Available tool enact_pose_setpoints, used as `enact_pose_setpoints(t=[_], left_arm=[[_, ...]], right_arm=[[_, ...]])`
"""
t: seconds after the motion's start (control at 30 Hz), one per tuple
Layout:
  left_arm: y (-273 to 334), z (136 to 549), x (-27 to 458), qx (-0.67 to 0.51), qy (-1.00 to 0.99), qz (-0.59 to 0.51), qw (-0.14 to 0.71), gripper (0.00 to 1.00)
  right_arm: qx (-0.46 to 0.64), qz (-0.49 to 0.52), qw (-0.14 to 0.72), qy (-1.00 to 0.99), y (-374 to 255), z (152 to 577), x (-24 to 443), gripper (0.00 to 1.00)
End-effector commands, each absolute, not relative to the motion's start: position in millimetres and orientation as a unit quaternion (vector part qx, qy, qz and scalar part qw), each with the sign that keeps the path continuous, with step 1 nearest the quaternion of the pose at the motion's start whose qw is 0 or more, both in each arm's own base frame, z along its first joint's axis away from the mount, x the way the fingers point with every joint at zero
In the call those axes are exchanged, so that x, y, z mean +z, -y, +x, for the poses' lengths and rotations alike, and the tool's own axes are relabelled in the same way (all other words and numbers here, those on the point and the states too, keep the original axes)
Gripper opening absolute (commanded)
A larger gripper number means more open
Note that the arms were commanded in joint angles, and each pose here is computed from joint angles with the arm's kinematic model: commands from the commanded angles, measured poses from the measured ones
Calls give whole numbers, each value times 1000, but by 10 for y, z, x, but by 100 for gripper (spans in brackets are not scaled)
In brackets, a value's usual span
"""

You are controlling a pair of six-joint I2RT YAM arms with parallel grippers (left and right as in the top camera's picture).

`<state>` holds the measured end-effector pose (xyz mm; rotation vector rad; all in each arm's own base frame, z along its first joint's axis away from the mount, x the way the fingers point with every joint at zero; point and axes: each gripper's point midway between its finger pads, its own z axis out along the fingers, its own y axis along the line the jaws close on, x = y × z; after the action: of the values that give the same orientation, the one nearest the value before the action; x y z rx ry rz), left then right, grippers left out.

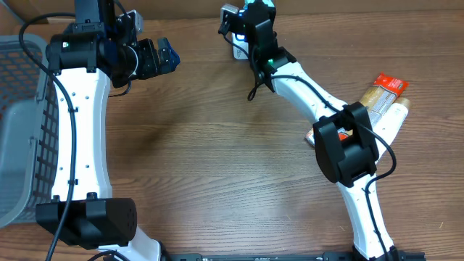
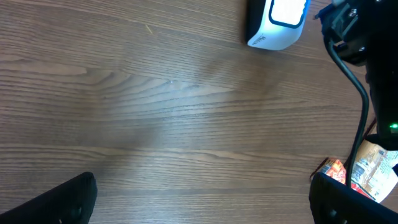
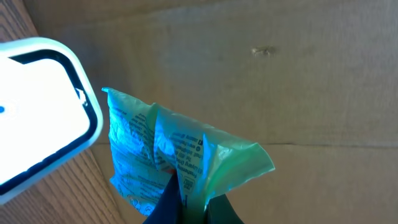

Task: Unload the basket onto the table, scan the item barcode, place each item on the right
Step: 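Hold the mint-green bag in front of the scanner, then place the mint-green bag on the right-side pile and release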

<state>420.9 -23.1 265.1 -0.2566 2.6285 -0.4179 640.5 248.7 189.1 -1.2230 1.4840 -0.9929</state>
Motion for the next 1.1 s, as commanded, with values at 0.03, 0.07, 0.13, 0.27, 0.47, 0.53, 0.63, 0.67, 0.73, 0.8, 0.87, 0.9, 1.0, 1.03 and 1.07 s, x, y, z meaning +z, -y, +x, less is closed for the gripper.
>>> enact_pose_setpoints(t=[0.03, 0.07, 0.13, 0.27, 0.47, 0.53, 0.63, 0.67, 0.73, 0.8, 0.87, 0.9, 1.0, 1.03, 1.07], left_arm=[[237, 4229, 2715, -157, -953, -96, 240, 100], [237, 4229, 2715, -157, -953, -96, 240, 100], [237, 4229, 2715, -157, -953, -96, 240, 100], [237, 4229, 2715, -157, -953, -96, 240, 100], [237, 4229, 2715, -157, -953, -96, 240, 100], [237, 4229, 2715, -157, -953, -96, 240, 100], [237, 4229, 2715, -157, -953, -96, 240, 100], [237, 4229, 2715, -157, -953, -96, 240, 100], [237, 4229, 2715, -157, -953, -96, 240, 100], [237, 4229, 2715, -157, -953, -96, 240, 100], [237, 4228, 2715, -157, -953, -96, 240, 100], [237, 4229, 2715, -157, -953, -96, 240, 100], [237, 4228, 2715, -157, -953, -96, 240, 100], [237, 4229, 2715, -157, -953, -96, 240, 100], [237, 4229, 2715, -157, -953, -96, 240, 100]], right_arm=[[-390, -453, 513, -616, -2556, 6268, 2439, 4], [-374, -434, 525, -629, -2531, 6209, 2599, 4], [-347, -413, 534, -652, -2475, 6093, 2797, 4], [-235, -405, 533, -705, -2421, 5612, 3178, 4], [-46, -332, 482, -810, -2102, 4776, 3434, 4], [0, -290, 440, -850, -1894, 4529, 3378, 4], [58, -201, 343, -916, -1500, 4180, 3117, 4], [74, -165, 304, -936, -1346, 4074, 3001, 4], [95, -103, 234, -962, -1076, 3915, 2785, 4], [105, -52, 172, -978, -787, 3798, 2558, 4], [97, -11, 136, -986, -491, 3769, 2326, 4], [95, 7, 127, -987, -368, 3775, 2219, 4], [91, 83, 98, -988, 51, 3753, 1808, 4], [90, 100, 93, -987, 134, 3738, 1722, 4], [99, 124, 84, -984, 273, 3699, 1566, 4]])
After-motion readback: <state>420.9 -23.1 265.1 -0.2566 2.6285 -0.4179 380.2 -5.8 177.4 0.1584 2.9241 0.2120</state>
